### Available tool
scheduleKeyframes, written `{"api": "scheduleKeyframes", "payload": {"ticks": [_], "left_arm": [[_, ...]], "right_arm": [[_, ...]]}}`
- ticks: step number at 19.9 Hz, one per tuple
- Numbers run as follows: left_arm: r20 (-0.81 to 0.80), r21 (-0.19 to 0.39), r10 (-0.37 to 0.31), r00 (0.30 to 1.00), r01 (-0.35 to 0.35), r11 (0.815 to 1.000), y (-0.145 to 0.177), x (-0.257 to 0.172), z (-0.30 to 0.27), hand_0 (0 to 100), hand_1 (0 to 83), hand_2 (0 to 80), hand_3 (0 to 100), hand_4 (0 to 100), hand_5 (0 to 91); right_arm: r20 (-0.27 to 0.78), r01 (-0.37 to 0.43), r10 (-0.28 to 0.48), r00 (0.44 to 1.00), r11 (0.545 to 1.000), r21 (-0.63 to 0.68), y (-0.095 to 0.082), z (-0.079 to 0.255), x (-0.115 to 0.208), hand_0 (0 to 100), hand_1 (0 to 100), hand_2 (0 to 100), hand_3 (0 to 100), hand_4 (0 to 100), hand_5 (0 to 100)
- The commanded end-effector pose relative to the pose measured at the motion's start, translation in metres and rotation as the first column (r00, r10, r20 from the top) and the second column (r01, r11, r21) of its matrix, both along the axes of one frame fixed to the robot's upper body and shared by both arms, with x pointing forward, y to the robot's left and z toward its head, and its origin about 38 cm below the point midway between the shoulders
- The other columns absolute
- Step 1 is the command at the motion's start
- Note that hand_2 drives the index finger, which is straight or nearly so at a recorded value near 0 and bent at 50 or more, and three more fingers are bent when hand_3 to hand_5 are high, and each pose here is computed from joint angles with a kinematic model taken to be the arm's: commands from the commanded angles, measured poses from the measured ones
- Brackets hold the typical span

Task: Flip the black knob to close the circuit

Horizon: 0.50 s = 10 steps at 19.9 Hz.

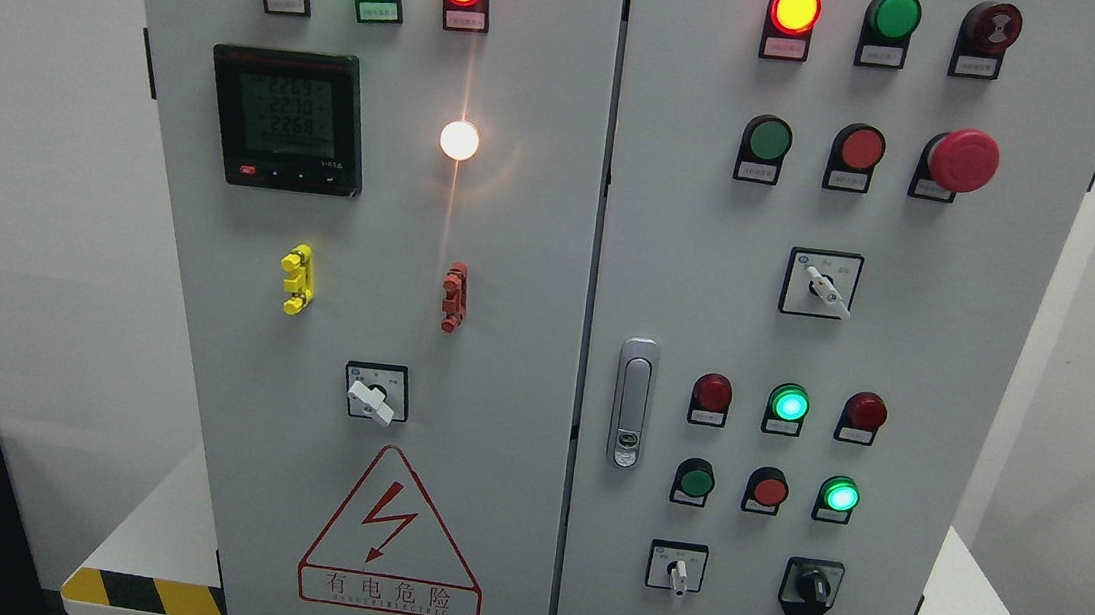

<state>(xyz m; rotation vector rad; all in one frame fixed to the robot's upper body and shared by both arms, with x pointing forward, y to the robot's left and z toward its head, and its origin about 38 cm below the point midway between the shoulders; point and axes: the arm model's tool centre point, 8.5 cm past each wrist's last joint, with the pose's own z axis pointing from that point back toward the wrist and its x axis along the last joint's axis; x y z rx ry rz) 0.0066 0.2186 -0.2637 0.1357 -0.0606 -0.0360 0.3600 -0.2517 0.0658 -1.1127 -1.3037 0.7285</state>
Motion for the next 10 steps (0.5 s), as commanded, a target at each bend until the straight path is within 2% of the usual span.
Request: {"api": "scheduleKeyframes", "payload": {"ticks": [1,10], "left_arm": [[0.007,-0.005,0.002,1.000,-0.002,1.000,-0.001,-0.004,-0.001,12,55.6,0.0,0,0,0.0],[0.007,-0.005,0.002,1.000,-0.002,1.000,-0.001,-0.004,-0.001,12,55.6,0.0,0,0,0.0]], "right_arm": [[0.079,0.006,-0.005,0.997,1.000,-0.021,0.001,0.032,0.012,0,0,92,100,95,98],[0.085,0.026,-0.022,0.996,0.998,-0.048,0.002,0.053,0.026,0,0,92,100,95,98]]}}
